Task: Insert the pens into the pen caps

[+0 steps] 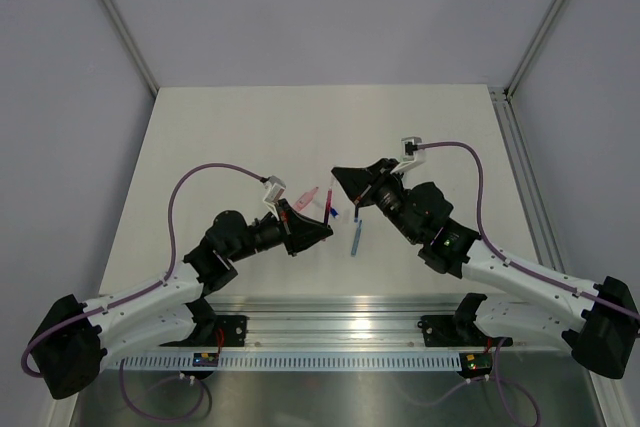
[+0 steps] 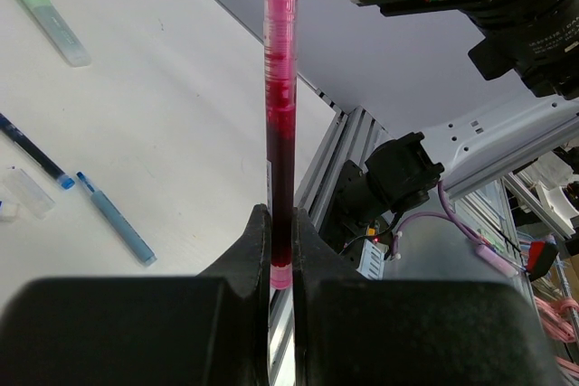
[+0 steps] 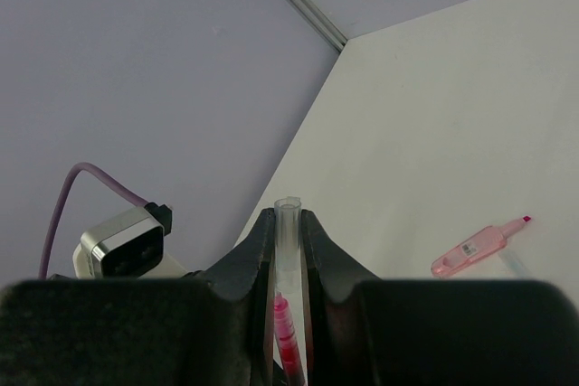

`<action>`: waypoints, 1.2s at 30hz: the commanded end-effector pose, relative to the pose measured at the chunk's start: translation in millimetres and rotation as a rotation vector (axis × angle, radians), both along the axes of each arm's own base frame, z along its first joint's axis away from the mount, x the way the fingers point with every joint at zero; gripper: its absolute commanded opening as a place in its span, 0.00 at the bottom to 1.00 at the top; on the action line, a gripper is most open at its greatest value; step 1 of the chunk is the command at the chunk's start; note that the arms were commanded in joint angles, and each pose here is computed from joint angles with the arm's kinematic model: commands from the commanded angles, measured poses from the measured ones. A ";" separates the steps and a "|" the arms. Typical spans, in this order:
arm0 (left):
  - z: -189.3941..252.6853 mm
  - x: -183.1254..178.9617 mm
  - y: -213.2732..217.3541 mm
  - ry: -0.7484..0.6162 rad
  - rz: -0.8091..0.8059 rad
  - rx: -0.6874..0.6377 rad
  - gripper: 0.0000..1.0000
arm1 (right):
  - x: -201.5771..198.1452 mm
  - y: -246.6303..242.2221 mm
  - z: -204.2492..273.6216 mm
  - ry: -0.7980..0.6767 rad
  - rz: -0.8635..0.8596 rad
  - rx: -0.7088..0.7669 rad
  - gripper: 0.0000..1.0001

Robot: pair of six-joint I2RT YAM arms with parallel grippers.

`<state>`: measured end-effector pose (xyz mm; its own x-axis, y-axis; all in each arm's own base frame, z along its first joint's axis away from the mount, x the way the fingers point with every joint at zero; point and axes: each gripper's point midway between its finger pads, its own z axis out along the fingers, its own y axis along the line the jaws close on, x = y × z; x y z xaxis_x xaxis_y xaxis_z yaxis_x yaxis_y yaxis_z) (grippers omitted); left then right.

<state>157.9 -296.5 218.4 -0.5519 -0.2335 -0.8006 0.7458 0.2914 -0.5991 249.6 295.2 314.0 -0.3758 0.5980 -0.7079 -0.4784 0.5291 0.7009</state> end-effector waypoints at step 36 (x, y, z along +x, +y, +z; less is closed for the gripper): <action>14.1 3.9 -5.5 -0.055 -0.003 -0.042 0.00 | 3.5 3.4 26.3 -0.022 -0.019 0.062 0.01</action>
<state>159.8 -299.6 211.6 -0.5632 -0.2206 -0.7964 0.7390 0.2967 -0.6048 254.0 300.3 302.5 -0.3953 0.5894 -0.7045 -0.4547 0.5409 0.7076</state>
